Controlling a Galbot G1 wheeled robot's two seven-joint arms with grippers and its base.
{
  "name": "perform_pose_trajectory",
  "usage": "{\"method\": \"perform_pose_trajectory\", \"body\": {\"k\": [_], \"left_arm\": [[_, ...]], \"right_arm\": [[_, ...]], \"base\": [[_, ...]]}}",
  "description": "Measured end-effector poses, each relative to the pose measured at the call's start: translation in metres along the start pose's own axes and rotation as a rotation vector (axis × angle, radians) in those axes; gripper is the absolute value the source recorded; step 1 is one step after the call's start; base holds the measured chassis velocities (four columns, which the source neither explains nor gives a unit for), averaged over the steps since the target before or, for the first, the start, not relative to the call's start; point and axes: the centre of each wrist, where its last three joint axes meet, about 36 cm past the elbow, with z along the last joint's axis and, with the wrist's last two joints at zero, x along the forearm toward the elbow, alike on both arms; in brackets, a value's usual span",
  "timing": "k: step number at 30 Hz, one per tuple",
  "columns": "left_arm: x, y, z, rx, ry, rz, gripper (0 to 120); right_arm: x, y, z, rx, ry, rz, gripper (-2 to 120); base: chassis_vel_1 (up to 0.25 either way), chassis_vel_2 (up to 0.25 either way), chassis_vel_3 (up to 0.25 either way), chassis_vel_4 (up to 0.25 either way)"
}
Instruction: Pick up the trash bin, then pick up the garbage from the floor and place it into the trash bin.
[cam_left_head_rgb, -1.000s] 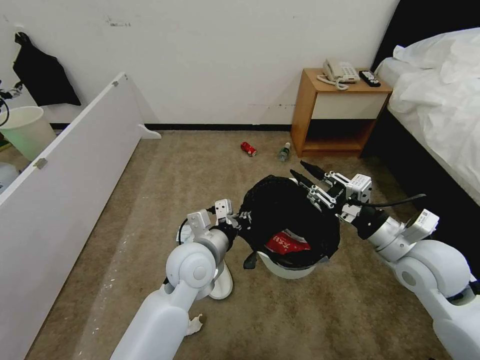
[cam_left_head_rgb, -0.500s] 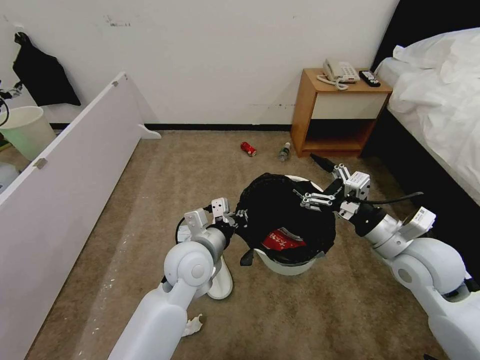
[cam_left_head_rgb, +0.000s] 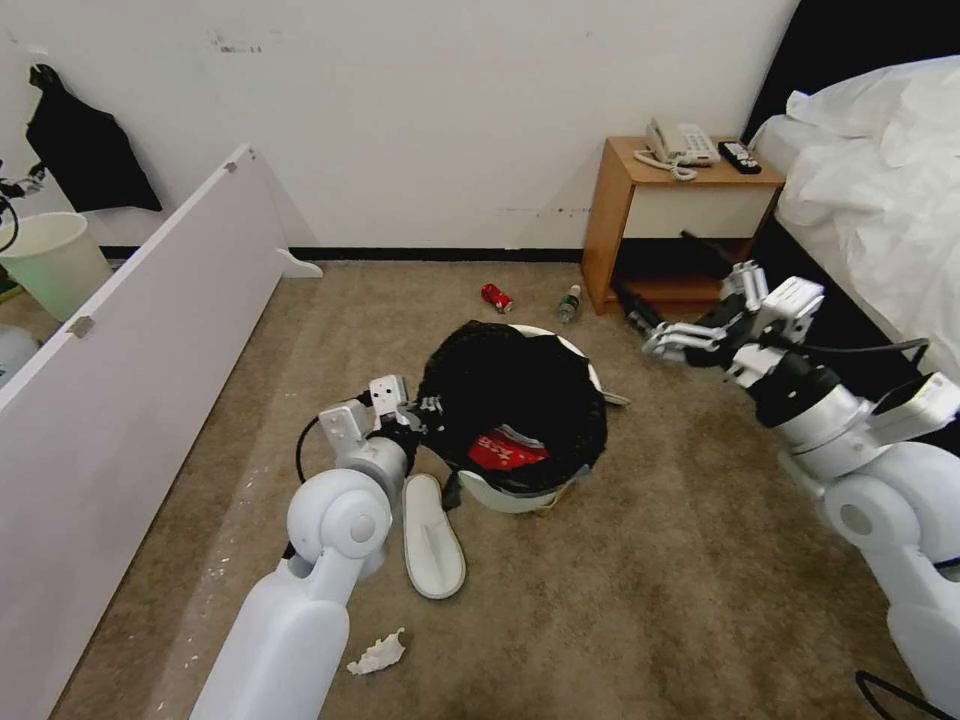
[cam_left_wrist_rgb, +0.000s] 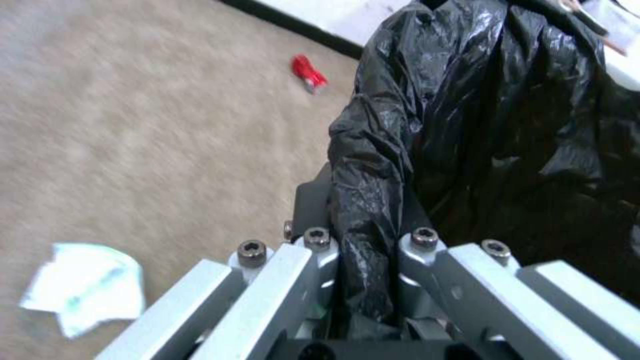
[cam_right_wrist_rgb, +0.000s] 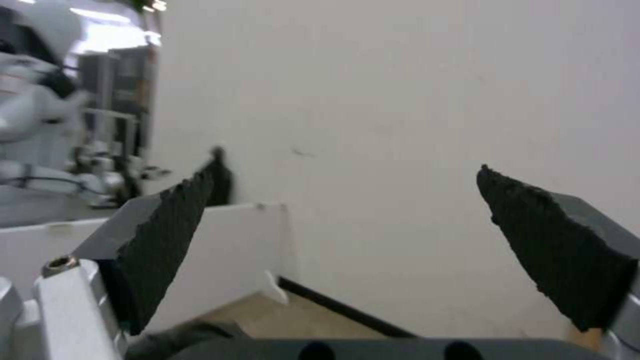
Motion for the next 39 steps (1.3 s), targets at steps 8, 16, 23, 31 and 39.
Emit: {"method": "perform_pose_trajectory", "body": {"k": [8, 16, 23, 31, 39], "left_arm": [[0.010, 0.011, -0.010, -0.023, -0.071, -0.036, 4], [0.018, 0.021, -0.011, -0.080, -0.156, -0.083, 4], [0.023, 0.025, -0.012, -0.100, -0.186, -0.099, 4], [0.030, 0.027, -0.014, -0.111, -0.205, -0.103, 4], [0.032, 0.026, -0.013, -0.110, -0.205, -0.095, 4]], "right_arm": [[0.002, 0.003, 0.015, -0.021, 0.074, 0.107, 100], [0.001, 0.011, 0.031, -0.046, 0.178, 0.234, 100], [0.000, 0.017, 0.045, -0.070, 0.264, 0.332, 100], [0.000, 0.023, 0.073, -0.089, 0.349, 0.399, 100], [0.001, 0.022, 0.081, -0.086, 0.363, 0.411, 100]], "base": [[0.000, 0.000, 0.000, 0.000], [0.000, 0.000, 0.000, 0.000], [0.000, 0.000, 0.000, 0.000], [0.000, 0.000, 0.000, 0.000], [0.000, 0.000, 0.000, 0.000]]}}
